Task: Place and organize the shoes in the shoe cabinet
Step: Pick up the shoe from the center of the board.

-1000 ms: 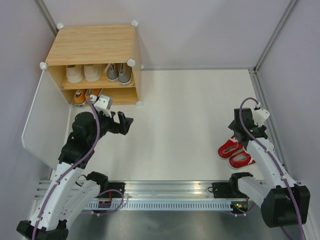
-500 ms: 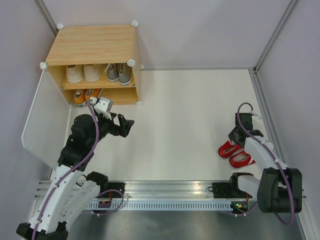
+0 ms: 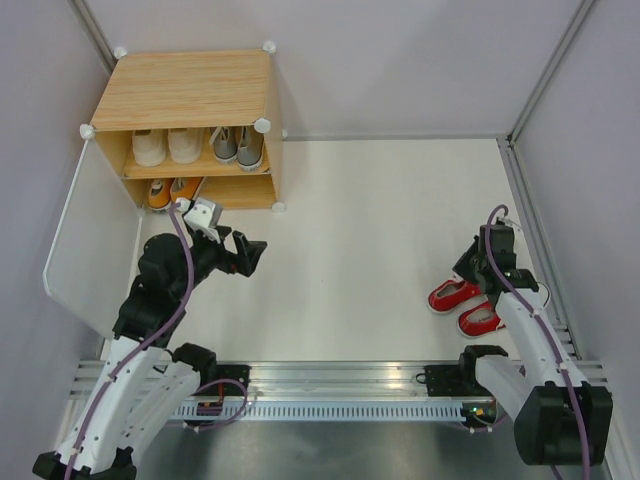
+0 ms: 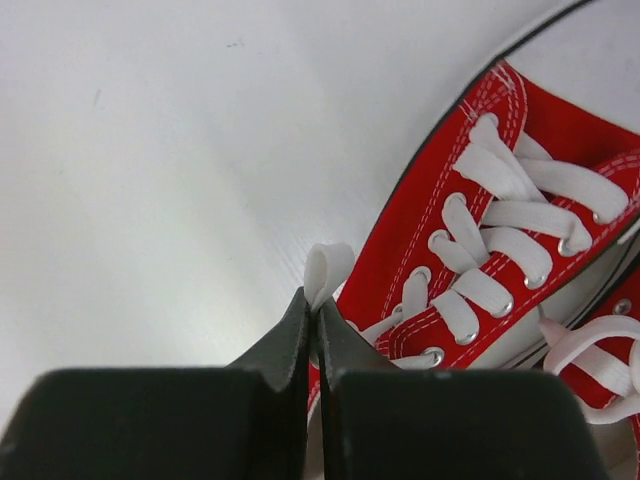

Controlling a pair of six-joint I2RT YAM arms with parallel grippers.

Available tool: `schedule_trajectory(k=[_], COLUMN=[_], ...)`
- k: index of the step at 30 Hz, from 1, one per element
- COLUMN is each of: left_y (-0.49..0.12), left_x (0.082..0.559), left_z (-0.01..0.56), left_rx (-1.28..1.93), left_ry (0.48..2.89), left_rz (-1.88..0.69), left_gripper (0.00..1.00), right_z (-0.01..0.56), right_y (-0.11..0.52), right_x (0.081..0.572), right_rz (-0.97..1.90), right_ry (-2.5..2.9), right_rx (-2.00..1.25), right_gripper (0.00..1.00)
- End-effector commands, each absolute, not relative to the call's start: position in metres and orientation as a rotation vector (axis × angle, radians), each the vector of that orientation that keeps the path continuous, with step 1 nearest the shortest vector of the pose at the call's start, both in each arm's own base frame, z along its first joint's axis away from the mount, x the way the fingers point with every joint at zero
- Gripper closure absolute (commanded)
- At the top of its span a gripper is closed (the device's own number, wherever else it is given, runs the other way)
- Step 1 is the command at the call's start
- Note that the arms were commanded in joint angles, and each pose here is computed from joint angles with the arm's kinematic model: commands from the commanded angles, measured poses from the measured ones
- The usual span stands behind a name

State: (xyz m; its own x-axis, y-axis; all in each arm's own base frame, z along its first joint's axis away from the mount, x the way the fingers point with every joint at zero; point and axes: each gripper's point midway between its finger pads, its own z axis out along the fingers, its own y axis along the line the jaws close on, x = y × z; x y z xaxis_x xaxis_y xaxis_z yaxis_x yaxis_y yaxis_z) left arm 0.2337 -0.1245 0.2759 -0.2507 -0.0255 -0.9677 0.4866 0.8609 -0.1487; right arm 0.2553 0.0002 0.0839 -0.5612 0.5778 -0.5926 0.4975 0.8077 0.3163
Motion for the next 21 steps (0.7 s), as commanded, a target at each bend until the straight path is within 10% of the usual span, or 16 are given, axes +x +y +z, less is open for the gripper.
schedule_trajectory(k=[1, 21], left_y=[-0.123, -0.111], left_x=[0.236, 0.241], left_z=[0.285, 0.279], left_rx=[0.371, 0.319], left_ry=[1.715, 1.738], left_rz=[-0.479, -0.409], left_gripper=[0.00, 0.00], right_z=[0.120, 0.175], right_y=[0.035, 0.298], right_x=[0.270, 0.294], right_rz=[0.321, 0.728], right_ry=[2.252, 2.249], right_rx=[0.647, 0.098], right_gripper=[0.99, 0.99])
